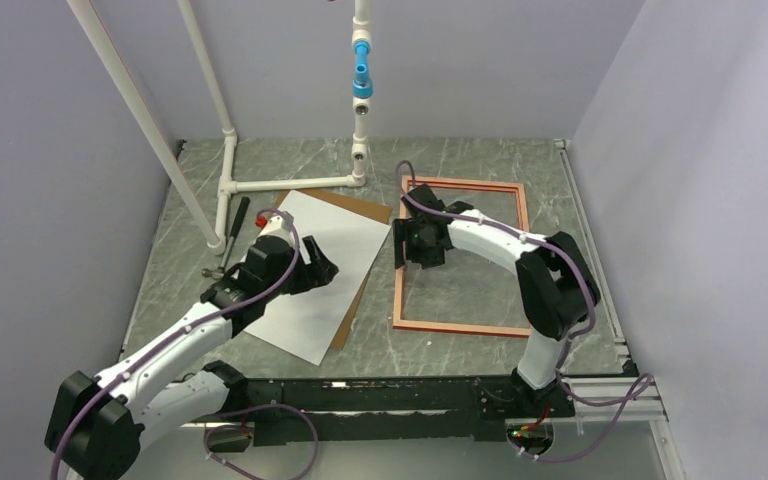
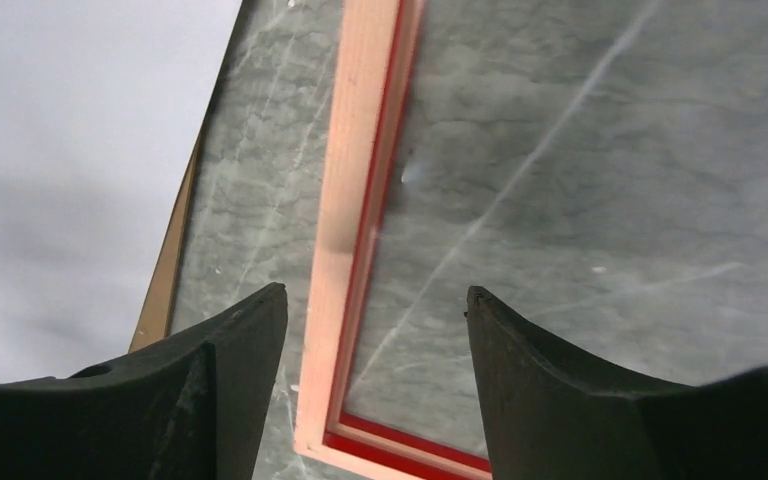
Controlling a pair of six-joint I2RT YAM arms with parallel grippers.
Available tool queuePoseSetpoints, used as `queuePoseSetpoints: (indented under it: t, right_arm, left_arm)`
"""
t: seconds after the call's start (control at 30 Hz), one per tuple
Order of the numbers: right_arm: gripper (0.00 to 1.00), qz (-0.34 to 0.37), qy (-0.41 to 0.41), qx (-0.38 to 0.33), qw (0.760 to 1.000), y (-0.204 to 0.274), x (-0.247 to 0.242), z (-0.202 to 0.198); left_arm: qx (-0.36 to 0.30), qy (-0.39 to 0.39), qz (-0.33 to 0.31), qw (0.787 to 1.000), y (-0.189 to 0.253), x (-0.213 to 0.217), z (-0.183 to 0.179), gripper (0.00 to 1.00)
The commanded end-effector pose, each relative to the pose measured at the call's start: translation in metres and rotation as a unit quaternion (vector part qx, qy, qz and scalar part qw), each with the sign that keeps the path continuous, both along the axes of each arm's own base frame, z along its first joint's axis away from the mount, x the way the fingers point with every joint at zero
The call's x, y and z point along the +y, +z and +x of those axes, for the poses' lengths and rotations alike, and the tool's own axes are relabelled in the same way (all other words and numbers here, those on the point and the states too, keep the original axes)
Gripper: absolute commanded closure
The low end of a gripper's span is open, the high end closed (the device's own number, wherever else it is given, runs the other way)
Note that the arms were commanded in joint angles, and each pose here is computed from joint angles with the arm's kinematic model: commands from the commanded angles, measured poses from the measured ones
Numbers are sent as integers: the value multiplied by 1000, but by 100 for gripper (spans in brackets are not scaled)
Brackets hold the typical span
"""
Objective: Put the photo into the frame
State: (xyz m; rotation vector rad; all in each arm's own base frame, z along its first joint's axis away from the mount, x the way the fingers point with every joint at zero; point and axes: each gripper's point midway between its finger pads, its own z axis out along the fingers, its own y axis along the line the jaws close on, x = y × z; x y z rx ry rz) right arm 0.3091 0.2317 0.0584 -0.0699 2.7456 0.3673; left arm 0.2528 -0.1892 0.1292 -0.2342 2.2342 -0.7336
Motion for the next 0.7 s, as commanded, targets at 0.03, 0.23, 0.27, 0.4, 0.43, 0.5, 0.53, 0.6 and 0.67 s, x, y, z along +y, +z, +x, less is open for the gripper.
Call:
queuePoseSetpoints:
  t: [0.03, 0.23, 0.27, 0.4, 0.43, 0.5, 0.53, 0.6, 0.67]
  right_arm:
    - [35, 8, 4, -13, 1000, 1, 32, 10]
    - [55, -6, 13, 10, 1000, -19, 45, 6]
    - [58, -8, 16, 11, 1000, -21, 47, 4]
    - [73, -21, 16, 11, 1000, -25, 48, 2]
    - [78, -24, 16, 12, 1000, -26, 47, 1]
    - [87, -31, 11, 13, 999, -25, 43, -1]
    - [91, -33, 9, 12, 999, -24, 40, -1]
    - [96, -38, 5, 11, 999, -21, 36, -4]
    - [99, -43, 3, 10, 999, -19, 32, -6]
  left_arm:
    - [-6, 38, 69, 997, 0, 33, -4, 19]
    - [4, 33, 72, 997, -6, 31, -4, 19]
    - [4, 32, 74, 997, -7, 31, -4, 19]
    - [8, 33, 77, 996, -10, 32, -5, 19]
    - [8, 34, 77, 996, -10, 32, -5, 19]
    - [9, 33, 76, 997, -11, 32, -6, 19]
    - [8, 34, 76, 997, -11, 33, -6, 19]
    - [8, 36, 78, 996, -11, 34, -6, 19]
    - [9, 36, 81, 996, -12, 34, -6, 19]
